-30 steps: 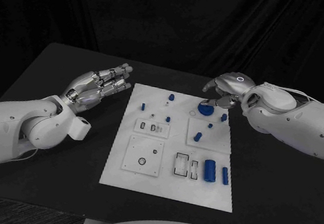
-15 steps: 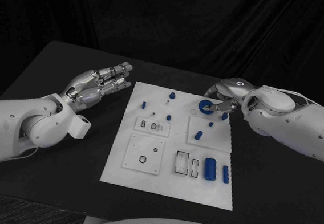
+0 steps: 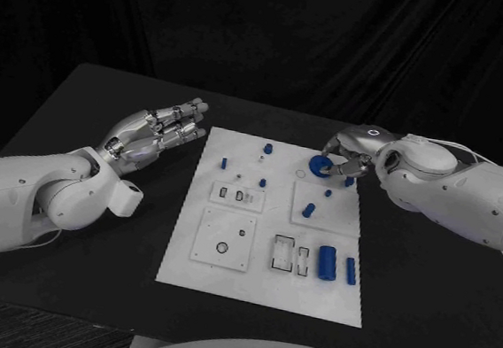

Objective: Assemble the parts on the task board

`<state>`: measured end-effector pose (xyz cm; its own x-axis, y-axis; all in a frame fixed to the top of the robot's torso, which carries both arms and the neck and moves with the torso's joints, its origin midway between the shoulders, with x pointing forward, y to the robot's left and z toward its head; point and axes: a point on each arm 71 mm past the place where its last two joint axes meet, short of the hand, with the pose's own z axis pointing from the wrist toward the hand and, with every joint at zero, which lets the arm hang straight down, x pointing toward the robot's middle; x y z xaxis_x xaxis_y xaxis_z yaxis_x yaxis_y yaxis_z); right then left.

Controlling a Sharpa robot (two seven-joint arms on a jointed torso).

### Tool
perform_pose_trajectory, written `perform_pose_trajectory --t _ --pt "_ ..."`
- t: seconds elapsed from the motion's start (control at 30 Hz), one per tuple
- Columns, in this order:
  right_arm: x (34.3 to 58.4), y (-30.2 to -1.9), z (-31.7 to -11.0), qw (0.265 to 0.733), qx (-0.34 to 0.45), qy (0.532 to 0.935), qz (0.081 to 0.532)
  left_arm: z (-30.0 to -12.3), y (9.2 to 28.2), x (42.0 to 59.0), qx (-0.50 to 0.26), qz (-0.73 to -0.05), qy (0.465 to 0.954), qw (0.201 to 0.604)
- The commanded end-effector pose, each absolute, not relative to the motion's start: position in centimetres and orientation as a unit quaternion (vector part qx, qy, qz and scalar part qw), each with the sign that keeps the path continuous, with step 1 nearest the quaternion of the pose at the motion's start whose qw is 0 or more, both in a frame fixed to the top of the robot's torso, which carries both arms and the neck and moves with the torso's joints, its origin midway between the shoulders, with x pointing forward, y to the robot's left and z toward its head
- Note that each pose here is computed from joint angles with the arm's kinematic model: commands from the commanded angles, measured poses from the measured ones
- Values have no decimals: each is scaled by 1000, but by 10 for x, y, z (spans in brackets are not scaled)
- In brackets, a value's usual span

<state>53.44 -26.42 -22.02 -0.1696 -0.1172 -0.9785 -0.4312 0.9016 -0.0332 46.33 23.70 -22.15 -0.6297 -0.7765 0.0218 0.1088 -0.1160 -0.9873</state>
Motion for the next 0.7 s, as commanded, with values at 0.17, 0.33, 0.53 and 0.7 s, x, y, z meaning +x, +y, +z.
perform_pose_trajectory --t 0.17,0.33,0.53,0.7 --pt "535 -267 -225 609 -173 766 112 -215 236 461 -269 -723 547 326" --pt "535 -266 -226 607 -174 768 111 -215 236 461 -269 -723 547 324" --pt "535 -265 -228 601 -175 772 111 -216 237 461 -270 -723 548 324" --pt "535 -263 -230 597 -177 774 112 -216 237 461 -270 -723 548 323"
